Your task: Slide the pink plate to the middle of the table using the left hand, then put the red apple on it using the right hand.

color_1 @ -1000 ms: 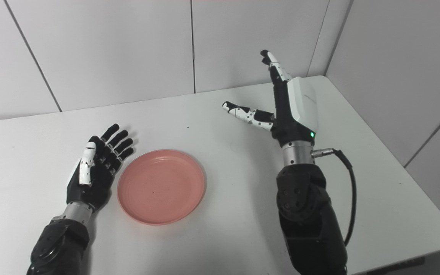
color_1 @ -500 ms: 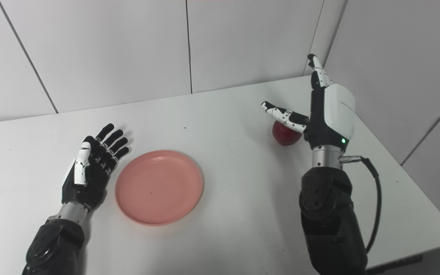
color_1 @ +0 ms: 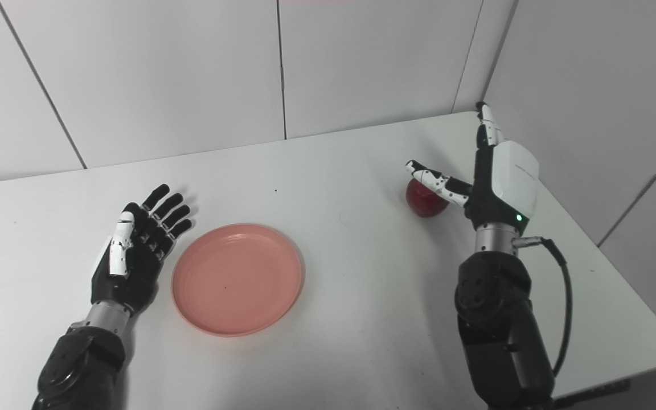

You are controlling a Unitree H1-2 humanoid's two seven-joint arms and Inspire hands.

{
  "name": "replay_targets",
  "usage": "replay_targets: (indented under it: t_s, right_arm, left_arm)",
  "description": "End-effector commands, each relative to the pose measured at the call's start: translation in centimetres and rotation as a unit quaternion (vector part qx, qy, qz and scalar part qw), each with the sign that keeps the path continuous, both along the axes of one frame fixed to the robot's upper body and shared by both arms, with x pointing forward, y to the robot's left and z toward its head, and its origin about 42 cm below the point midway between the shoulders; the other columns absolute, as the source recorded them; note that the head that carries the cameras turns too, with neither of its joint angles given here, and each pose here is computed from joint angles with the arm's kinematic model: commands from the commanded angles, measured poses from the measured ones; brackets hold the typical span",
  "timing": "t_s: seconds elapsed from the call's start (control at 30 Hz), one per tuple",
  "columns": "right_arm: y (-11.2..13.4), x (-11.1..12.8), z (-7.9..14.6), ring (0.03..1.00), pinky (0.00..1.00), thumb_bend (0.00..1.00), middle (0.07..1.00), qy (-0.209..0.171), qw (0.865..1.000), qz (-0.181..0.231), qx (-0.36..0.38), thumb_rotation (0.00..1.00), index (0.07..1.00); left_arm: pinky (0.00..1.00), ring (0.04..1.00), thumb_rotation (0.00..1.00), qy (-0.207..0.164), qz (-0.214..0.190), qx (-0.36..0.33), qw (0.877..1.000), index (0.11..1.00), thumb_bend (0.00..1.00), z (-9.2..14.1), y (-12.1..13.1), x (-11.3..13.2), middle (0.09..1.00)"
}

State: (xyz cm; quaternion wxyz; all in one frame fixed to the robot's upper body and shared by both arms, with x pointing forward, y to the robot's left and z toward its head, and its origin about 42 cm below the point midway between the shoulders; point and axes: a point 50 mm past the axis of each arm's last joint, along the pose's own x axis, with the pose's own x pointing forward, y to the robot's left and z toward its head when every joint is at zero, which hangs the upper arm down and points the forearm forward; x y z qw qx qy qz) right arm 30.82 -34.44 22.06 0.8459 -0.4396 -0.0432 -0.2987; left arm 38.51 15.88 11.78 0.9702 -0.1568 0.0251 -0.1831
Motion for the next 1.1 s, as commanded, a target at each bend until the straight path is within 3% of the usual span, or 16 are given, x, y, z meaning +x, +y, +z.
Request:
replay_targets:
  t_s: [0.0,0.5,1.07]
  right_arm:
    - [-0.4,0.7,1.1,0.818,0.71,1.00,0.873,-0.021,1.000,0.002,-0.012,0.58,0.922]
    - [-0.4,2.1,-0.9,0.840,0.72,1.00,0.901,0.013,1.000,0.015,0.018,0.53,0.938]
    - [0.3,3.1,-1.0,0.851,0.73,1.00,0.909,0.060,0.997,0.028,0.033,0.57,0.943]
  left_arm:
    - [0.87,0.865,1.00,0.086,0.014,0.023,0.996,0.852,0.32,-4.0,1.5,-1.9,0.865]
    - [0.86,0.860,1.00,0.088,0.015,0.022,0.996,0.849,0.33,-4.0,1.7,-2.0,0.860]
    - [0.86,0.852,1.00,0.089,0.019,0.025,0.996,0.843,0.33,-3.9,1.9,-2.0,0.854]
